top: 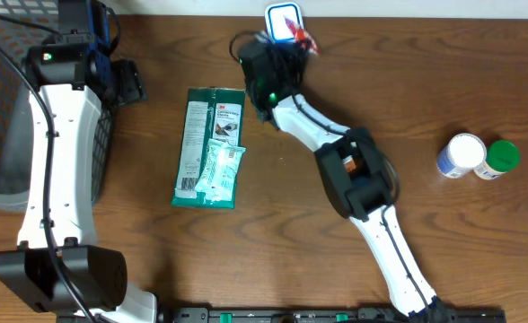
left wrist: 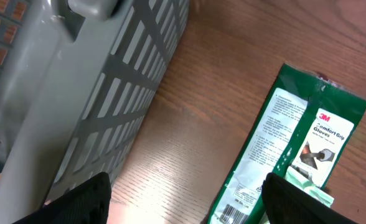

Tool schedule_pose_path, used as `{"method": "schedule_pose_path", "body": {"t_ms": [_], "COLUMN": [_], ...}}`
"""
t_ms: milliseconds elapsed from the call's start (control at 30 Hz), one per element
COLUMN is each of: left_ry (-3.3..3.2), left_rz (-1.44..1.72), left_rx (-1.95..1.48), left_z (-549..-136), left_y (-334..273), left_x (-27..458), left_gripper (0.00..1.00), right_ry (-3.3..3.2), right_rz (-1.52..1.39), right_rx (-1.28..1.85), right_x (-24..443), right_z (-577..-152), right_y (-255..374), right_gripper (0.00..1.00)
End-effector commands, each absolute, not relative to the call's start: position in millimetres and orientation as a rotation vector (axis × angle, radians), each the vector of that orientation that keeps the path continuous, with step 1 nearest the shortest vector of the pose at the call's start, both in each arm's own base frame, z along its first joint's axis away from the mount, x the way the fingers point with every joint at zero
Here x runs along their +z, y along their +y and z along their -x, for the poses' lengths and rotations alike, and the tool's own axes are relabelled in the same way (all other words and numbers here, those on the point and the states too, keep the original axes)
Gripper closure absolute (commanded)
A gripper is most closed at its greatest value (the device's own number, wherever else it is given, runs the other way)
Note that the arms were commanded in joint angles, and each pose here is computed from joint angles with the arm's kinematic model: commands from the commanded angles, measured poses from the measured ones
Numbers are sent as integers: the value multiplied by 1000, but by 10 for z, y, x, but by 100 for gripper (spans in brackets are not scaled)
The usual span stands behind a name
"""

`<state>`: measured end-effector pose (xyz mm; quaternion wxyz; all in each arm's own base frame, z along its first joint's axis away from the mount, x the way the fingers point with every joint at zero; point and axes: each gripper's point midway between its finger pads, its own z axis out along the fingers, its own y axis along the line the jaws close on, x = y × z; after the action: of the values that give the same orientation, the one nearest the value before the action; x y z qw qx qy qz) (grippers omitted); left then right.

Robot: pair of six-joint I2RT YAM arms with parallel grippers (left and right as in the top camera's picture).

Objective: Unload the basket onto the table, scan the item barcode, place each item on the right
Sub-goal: 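Carry the red stick right and drop it near the tub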

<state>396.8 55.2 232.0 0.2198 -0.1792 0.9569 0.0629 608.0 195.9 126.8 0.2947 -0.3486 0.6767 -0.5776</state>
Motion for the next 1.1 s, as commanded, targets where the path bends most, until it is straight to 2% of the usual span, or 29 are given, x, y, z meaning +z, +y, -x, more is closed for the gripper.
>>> {"method": "schedule_pose_path", "body": {"t_ms": [0,100,267,367,500,667,800,1000,1067], "left_ry": [2663,2663,2663,2663,2663,2663,2663,2663,2663], "left_rz": [495,495,495,495,495,495,495,495,495], "left_rx": [222,222,222,222,222,222,222,222,222], "left_z": [-3955,-3955,-3955,-3955,-3955,-3955,-3955,-3955,-3955], "left_y": [637,637,637,637,637,637,637,637,637], "left_x": [2264,2264,2264,2264,2264,2264,2264,2264,2264], "left_gripper": [22,22,22,22,22,22,22,22,22], "right_ry": [1783,1912,2283,2480,2715,2890,3008,3106,3110], "right_rz": [578,603,560,545,428,245,96,30,26], "right_rx": [-1292,-950,-250,-48,28,34,49,27,-23], "right_x": [2536,2718,2582,2375,2042,1626,1225,685,591], "right_z": [-5923,-5684,-5098,-4819,-4584,-4494,-4387,-4232,-4215], "right_y": [1870,1873,1685,1367,754,142,-133,-317,-377], "right_gripper": [99,99,99,99,99,99,99,99,93]}}
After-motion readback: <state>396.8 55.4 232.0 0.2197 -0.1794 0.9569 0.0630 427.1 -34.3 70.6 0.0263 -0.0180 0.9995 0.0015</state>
